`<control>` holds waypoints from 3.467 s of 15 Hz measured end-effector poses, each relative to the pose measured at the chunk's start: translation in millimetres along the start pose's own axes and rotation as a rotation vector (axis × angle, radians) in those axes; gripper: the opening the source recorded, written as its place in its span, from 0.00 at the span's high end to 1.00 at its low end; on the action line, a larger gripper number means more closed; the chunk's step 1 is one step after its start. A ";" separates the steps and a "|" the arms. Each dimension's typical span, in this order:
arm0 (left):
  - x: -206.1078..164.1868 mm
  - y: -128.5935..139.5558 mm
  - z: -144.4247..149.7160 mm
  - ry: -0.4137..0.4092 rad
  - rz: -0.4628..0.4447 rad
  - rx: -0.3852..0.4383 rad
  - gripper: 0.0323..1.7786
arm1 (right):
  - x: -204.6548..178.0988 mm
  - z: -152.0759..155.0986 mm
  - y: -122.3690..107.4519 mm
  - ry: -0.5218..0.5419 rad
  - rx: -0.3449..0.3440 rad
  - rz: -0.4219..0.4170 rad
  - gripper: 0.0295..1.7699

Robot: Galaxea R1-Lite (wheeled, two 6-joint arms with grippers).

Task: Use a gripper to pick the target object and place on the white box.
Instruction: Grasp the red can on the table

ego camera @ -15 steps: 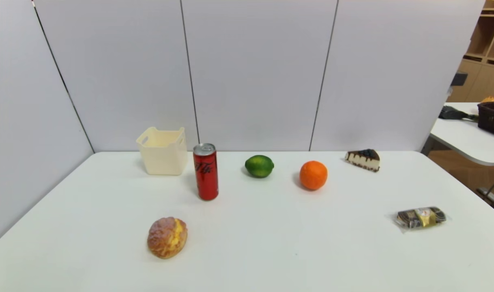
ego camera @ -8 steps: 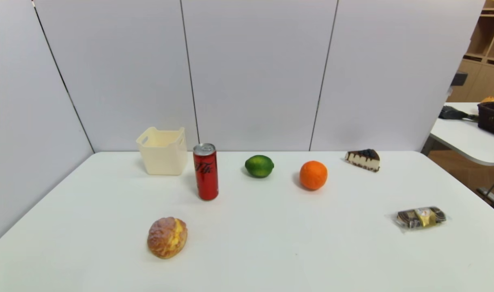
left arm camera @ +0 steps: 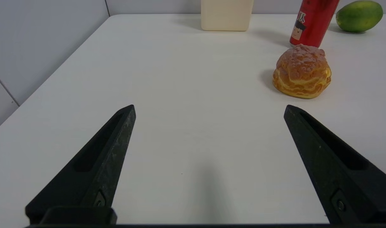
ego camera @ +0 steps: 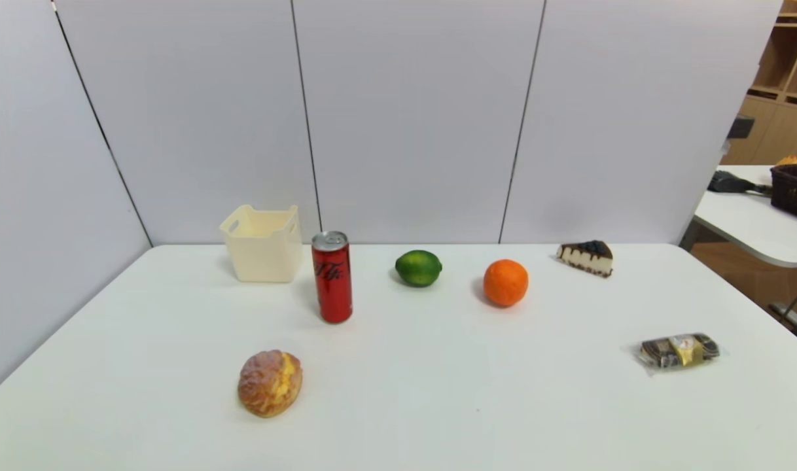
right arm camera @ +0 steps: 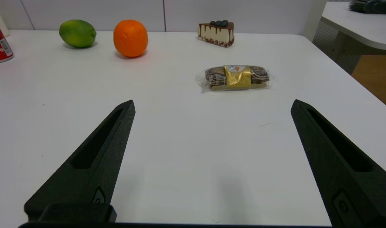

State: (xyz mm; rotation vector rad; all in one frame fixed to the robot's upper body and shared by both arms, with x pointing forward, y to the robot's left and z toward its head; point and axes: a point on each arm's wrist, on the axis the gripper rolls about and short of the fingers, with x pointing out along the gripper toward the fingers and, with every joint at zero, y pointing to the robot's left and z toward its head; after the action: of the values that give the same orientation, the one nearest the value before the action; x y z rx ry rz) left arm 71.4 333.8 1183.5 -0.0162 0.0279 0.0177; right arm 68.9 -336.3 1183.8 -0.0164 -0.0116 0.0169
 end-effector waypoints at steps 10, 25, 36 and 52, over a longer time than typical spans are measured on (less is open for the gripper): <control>36.4 -2.4 82.1 0.148 -0.031 0.164 0.05 | 0.0 0.0 0.0 0.000 0.000 -0.001 0.04; 229.2 -96.3 97.0 0.188 -0.432 0.228 0.05 | 0.0 0.0 0.0 0.000 0.000 0.000 0.04; 278.9 -133.8 56.2 0.057 -0.472 0.099 0.05 | 0.0 0.0 0.0 0.000 0.000 0.000 0.04; 336.9 -155.2 33.3 0.011 -0.448 0.062 0.05 | 0.0 0.1 0.0 -0.001 0.000 0.000 0.04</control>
State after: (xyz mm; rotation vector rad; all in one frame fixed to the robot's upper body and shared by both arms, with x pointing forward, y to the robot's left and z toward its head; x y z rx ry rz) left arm 411.7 185.1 1209.9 0.0401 0.0351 -0.4316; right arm 68.9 -336.3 1183.9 -0.0164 -0.0123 0.0165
